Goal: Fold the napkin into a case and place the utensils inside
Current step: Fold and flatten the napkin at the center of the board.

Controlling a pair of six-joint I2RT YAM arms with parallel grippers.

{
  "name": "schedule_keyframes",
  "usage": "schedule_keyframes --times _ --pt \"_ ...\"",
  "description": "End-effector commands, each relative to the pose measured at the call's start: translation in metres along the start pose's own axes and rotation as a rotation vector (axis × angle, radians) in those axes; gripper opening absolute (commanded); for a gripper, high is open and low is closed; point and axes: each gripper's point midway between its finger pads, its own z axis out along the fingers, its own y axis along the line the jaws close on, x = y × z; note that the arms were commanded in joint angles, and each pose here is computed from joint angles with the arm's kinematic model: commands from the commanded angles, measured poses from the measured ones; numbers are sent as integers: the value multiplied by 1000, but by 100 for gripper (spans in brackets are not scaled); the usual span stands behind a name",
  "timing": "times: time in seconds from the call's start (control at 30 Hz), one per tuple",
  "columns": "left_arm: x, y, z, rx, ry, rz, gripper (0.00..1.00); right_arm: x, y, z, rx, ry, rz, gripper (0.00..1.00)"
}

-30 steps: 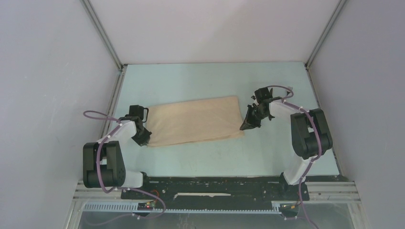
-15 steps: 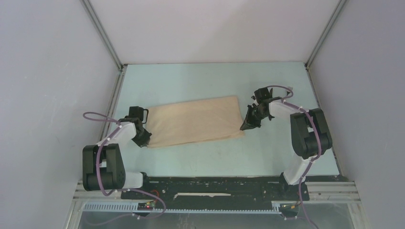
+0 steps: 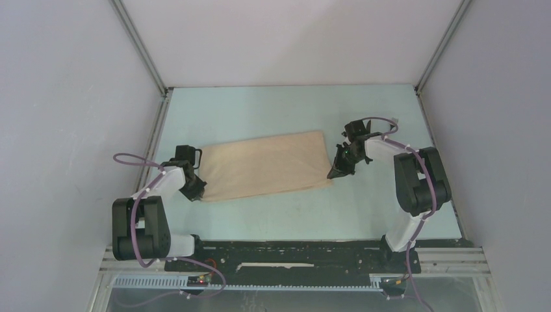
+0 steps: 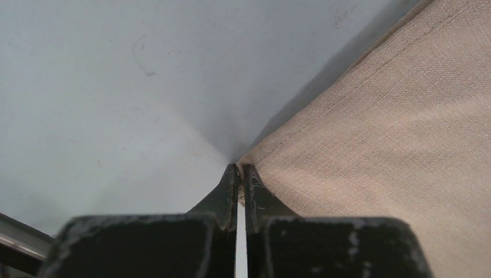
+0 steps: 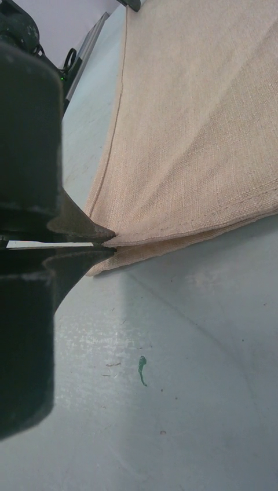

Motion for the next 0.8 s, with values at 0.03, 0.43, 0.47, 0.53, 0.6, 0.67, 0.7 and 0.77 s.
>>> schedule_keyframes --times 0.03,0.43,0.47,0.53,0.6,0.67,0.7,0.77 --pt "6 13 5 -47 10 29 0 3 3 -12 31 -27 -31 0" --pt "9 16 8 -57 17 38 0 9 -2 -14 36 -41 -21 0" --pt "9 16 8 -57 16 38 0 9 -3 -13 38 -38 -19 0" --pt "9 17 8 -59 15 36 0 7 -6 -10 40 -34 -13 0" --pt "10 17 7 -57 16 35 0 7 -8 -7 44 -30 -10 0" --pt "11 17 6 -53 17 35 0 6 -12 -6 54 -32 -9 0" --pt "10 16 5 -48 16 34 0 5 -13 -6 57 -35 -10 0" --pt "12 15 3 -33 21 30 0 5 -13 -6 57 -30 -9 0"
